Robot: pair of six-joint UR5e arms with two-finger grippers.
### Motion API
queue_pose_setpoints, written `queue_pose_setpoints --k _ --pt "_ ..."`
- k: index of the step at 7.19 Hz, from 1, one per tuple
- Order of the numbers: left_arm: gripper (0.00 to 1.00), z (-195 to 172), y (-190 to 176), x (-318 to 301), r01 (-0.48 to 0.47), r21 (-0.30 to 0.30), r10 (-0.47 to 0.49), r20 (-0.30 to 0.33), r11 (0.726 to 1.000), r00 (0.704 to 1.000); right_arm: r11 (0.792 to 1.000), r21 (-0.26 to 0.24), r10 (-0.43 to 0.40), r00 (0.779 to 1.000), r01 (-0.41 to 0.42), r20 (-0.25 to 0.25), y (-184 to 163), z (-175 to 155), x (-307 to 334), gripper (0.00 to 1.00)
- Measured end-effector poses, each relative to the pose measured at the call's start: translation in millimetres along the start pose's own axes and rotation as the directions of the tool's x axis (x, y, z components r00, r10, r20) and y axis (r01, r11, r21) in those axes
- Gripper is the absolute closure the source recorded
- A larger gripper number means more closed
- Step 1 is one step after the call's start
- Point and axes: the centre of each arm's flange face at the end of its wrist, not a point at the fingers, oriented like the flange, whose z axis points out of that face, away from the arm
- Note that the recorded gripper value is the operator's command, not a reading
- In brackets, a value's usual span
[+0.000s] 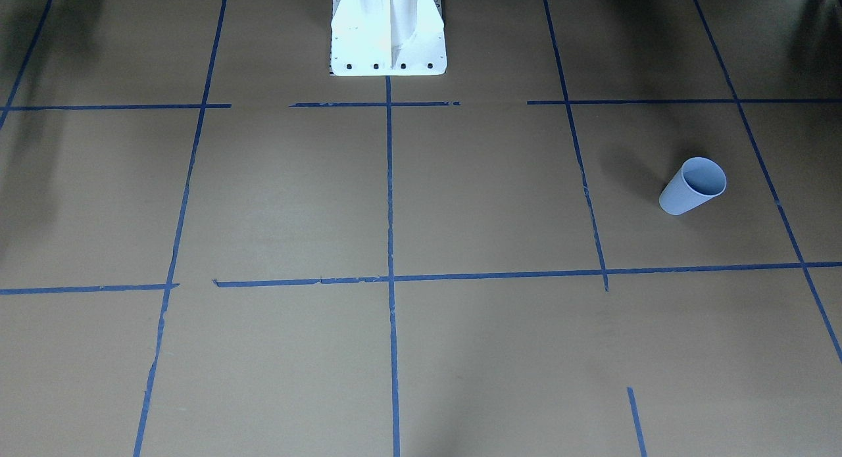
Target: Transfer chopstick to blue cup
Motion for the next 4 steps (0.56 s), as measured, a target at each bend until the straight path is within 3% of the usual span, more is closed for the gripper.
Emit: queue_pose_setpoints --k 2,4 --pt "0.0 9 -13 20 -0.076 0.056 0.077 -0.014 0.996 0.997 1.0 -0.004 -0.003 1.0 0.003 0.015 0 2 -3 0.0" --pt "0.0 51 -26 79 0.006 0.023 -0.004 -0.068 1.0 0.998 1.0 -0.007 -0.004 1.0 0.005 0.025 0 3 -5 0.0"
